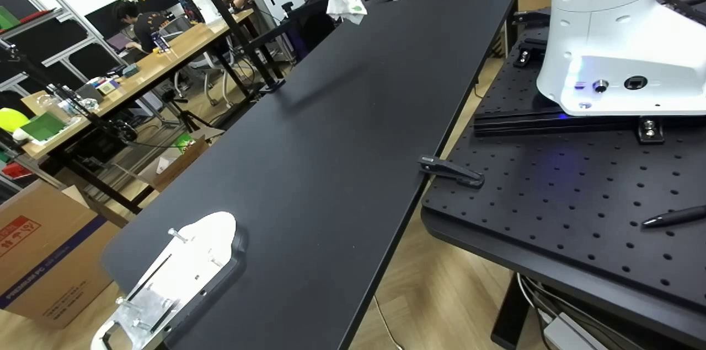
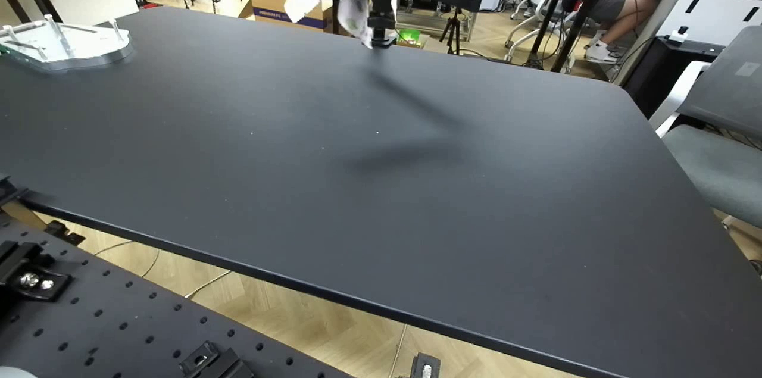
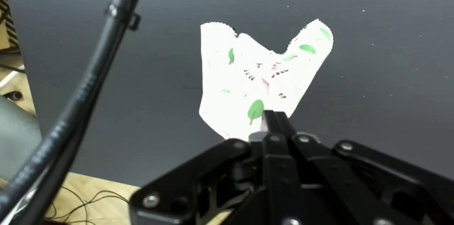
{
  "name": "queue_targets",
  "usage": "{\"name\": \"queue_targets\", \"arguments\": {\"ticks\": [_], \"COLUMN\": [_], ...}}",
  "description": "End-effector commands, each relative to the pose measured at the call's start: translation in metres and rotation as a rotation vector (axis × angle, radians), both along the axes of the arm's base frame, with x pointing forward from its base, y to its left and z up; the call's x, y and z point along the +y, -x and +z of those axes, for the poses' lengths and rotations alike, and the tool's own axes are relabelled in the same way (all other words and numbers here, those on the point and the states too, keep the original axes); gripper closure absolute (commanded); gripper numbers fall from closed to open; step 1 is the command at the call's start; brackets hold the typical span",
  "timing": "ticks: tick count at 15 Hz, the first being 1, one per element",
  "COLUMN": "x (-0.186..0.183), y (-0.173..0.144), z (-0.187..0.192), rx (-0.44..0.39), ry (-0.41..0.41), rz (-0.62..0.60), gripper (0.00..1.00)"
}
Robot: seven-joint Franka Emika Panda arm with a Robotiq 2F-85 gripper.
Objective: Remove the white cloth from the black stand
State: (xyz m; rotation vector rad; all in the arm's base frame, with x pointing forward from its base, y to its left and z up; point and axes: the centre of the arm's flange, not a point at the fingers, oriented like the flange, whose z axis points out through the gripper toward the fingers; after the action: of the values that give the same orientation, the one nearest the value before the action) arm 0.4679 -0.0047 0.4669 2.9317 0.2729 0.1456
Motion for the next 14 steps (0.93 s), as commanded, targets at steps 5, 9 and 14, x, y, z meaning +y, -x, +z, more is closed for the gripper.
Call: {"name": "queue_targets", "arguments": {"ticks": [5,9,14], "x": [0.105,0.137,0.148], "y": [0.026,0.032,0.037], "z": [-0.017,-0.033,-0.041], "rx": [0.002,-0.032,-0.034], "ry": [0.053,0.116,0.165], "rz": [0.176,0.202,0.203], "gripper": [1.0,1.0,0.61]}}
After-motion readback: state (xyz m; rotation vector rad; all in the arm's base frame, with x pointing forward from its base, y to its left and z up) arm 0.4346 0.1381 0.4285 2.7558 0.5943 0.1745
